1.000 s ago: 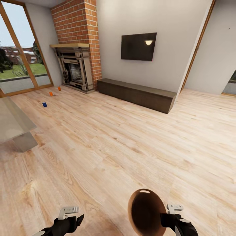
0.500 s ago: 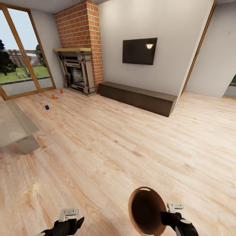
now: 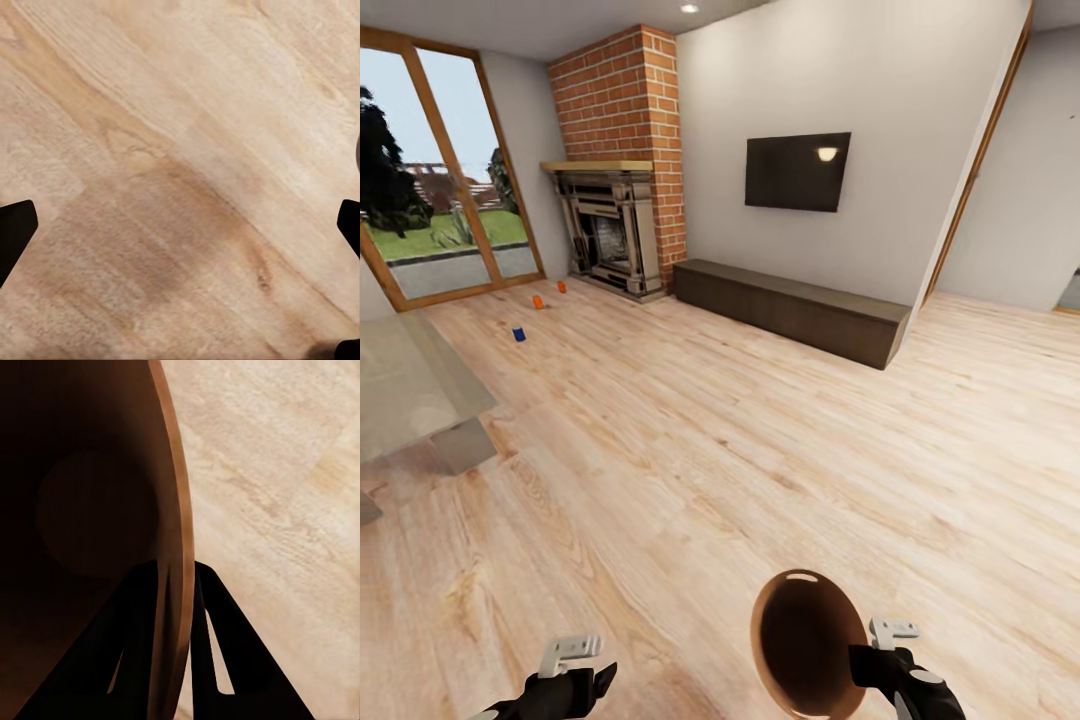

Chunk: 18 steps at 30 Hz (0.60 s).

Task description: Put the three can of soda from the living room inside the tash can in the kitchen.

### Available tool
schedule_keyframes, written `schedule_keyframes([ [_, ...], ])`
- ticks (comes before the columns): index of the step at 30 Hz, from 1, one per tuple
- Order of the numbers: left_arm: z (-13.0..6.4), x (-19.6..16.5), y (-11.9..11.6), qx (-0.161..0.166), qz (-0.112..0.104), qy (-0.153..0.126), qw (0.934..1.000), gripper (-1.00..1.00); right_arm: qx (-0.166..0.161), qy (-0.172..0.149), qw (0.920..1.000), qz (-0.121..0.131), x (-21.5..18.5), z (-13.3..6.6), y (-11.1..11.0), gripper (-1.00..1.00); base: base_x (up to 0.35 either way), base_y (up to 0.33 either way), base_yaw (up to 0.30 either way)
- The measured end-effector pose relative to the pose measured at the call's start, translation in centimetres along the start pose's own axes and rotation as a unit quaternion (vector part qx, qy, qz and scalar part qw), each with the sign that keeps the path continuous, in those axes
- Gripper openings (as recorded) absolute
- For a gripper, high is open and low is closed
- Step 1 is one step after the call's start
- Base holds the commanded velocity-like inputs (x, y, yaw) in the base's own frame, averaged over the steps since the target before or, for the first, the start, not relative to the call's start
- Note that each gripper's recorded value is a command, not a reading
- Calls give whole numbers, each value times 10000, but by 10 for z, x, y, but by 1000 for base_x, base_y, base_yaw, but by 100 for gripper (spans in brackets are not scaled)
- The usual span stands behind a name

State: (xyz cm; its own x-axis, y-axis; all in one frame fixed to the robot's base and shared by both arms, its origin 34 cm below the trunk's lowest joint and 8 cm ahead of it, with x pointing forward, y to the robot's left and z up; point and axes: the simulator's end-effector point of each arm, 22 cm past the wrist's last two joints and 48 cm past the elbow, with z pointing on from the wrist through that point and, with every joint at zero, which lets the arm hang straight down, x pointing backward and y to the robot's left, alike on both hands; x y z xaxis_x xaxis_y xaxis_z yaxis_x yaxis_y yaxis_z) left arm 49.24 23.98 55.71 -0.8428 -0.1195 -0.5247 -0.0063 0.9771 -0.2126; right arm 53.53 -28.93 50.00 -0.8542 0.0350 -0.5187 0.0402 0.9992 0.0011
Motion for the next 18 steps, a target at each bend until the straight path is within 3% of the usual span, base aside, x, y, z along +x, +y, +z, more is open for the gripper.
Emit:
schedule_keyframes([
  [18,-31,-30,-10,20,28,-133,9999,100,-6,-127,9999,5,-30,-32,1,-100,0,0,111],
])
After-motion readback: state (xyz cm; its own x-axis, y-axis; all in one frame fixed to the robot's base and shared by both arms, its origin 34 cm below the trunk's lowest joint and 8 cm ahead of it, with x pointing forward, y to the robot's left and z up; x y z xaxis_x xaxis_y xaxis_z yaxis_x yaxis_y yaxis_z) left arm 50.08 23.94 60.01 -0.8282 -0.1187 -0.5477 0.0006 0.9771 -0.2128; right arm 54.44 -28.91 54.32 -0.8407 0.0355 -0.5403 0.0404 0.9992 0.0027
